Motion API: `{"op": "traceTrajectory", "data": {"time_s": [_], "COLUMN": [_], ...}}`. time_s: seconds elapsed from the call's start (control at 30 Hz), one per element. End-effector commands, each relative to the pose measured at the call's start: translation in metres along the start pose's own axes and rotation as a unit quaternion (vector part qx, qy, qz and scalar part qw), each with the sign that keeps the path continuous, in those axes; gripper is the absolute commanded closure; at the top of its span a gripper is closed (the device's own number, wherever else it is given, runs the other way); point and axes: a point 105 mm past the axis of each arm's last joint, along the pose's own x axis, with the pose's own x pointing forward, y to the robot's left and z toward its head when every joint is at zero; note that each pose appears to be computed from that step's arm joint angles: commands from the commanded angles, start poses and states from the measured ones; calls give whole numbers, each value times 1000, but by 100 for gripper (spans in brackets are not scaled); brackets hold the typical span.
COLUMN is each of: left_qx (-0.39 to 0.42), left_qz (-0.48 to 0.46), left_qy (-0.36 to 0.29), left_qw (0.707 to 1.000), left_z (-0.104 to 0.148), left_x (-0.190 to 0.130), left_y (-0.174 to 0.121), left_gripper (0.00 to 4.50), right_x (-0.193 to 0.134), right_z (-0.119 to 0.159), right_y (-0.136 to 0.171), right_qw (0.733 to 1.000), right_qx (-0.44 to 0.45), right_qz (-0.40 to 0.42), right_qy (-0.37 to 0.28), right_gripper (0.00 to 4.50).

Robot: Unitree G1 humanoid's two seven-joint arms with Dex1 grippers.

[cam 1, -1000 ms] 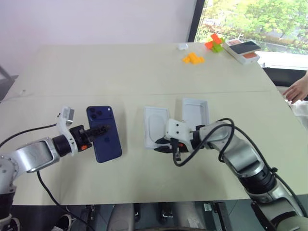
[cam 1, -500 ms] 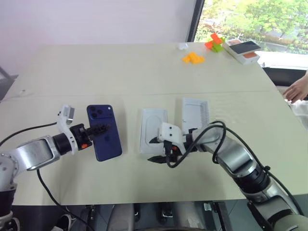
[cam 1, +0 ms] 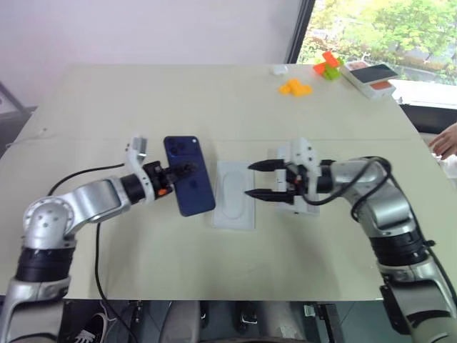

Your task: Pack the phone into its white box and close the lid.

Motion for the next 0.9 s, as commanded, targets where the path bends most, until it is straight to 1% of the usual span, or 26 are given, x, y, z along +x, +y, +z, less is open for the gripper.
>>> {"op": "traceTrajectory", "data": {"time_s": [0.03,0.13,0.27,0.43,0.53,0.63,0.73,0.8,0.87,0.9], "left_qx": [-24,-24,-20,-17,2,20,28,31,32,32], "left_qz": [-27,-14,-8,14,10,8,-6,5,11,14], "left_qy": [25,64,86,98,128,147,137,139,142,142], "left_qw": [999,998,996,995,992,989,990,990,989,989], "left_z": [-8,-18,-22,-23,-33,-38,-28,-26,-26,-26], "left_x": [16,27,38,55,65,70,72,72,72,72], "left_y": [-9,-4,3,14,12,10,4,10,14,15], "left_gripper": [450,450,450,450,450,450,450,350,271,216], "right_x": [-17,-25,-24,-19,-16,-14,-13,-12,-12,-11], "right_z": [4,4,3,2,2,1,0,0,-1,-1], "right_y": [-7,-12,-14,-10,-8,-7,-7,-8,-9,-9], "right_qw": [999,999,998,998,999,999,998,998,998,998], "right_qx": [-30,-42,-46,-45,-43,-43,-46,-48,-49,-50], "right_qz": [-10,-22,-31,-33,-28,-28,-31,-33,-34,-33], "right_qy": [-7,-1,2,0,2,5,9,11,14,15], "right_gripper": [118,118,118,118,118,118,118,110,110,110]}}
